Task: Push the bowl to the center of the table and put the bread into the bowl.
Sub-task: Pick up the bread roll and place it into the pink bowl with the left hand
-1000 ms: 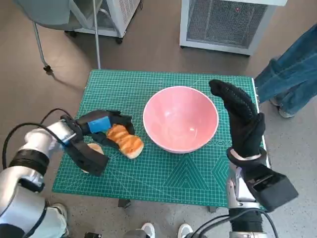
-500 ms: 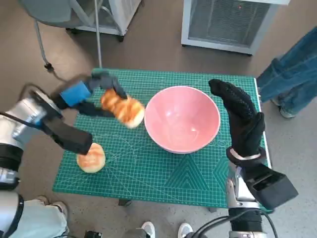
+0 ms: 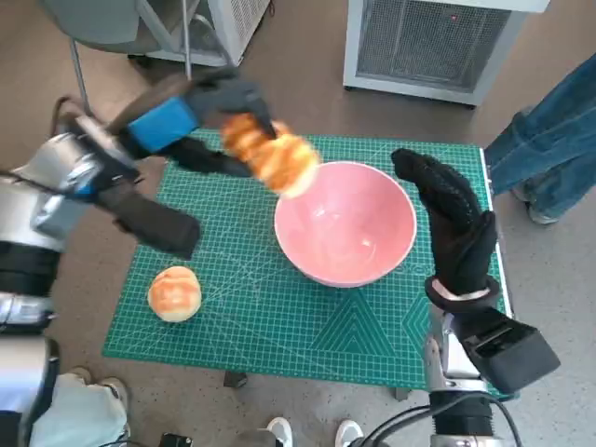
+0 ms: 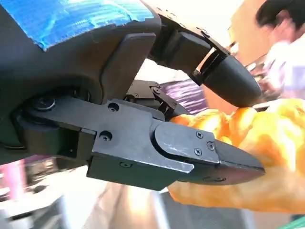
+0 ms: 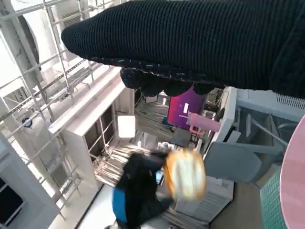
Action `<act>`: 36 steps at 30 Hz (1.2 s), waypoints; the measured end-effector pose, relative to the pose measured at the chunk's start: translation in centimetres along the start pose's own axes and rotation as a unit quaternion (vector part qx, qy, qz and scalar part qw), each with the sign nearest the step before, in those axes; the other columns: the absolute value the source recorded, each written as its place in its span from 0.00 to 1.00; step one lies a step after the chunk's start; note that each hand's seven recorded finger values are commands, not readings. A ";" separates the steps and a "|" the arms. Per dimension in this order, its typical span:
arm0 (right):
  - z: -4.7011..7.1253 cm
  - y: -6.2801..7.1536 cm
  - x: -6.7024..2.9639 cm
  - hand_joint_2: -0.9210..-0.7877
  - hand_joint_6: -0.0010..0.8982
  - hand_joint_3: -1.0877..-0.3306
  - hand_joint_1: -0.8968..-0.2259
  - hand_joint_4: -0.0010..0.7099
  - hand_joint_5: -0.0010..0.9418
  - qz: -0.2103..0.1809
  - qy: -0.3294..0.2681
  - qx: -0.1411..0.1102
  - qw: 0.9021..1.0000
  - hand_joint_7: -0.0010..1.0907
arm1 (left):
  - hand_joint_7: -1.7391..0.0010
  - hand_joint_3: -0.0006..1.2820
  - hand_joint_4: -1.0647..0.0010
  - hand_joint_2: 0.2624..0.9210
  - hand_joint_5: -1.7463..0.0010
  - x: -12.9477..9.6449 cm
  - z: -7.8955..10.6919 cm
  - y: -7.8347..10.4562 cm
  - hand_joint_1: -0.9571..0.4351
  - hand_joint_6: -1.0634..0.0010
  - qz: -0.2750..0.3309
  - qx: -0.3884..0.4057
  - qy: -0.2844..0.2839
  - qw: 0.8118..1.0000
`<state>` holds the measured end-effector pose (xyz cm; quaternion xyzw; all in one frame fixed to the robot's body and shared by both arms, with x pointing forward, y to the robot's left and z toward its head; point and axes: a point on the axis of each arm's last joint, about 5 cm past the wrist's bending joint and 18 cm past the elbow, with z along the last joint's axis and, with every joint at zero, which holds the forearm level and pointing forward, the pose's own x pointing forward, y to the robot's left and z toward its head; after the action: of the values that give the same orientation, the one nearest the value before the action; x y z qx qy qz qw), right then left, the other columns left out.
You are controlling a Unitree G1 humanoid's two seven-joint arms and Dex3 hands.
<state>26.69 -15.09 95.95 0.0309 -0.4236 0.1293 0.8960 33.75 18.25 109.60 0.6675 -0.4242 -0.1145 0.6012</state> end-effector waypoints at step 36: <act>0.7 0.0 -0.63 0.00 0.00 0.36 0.40 0.32 0.01 -0.019 -0.004 -0.011 1.000 0.59 | 1.00 0.00 0.89 0.83 1.00 3.1 2.9 -2.8 0.59 0.81 -0.267 -0.091 -0.011 0.959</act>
<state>25.78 -15.34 95.93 0.0298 -0.4277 0.1080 0.8969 34.94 13.75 107.45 0.6974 -0.2245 -0.3165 0.6025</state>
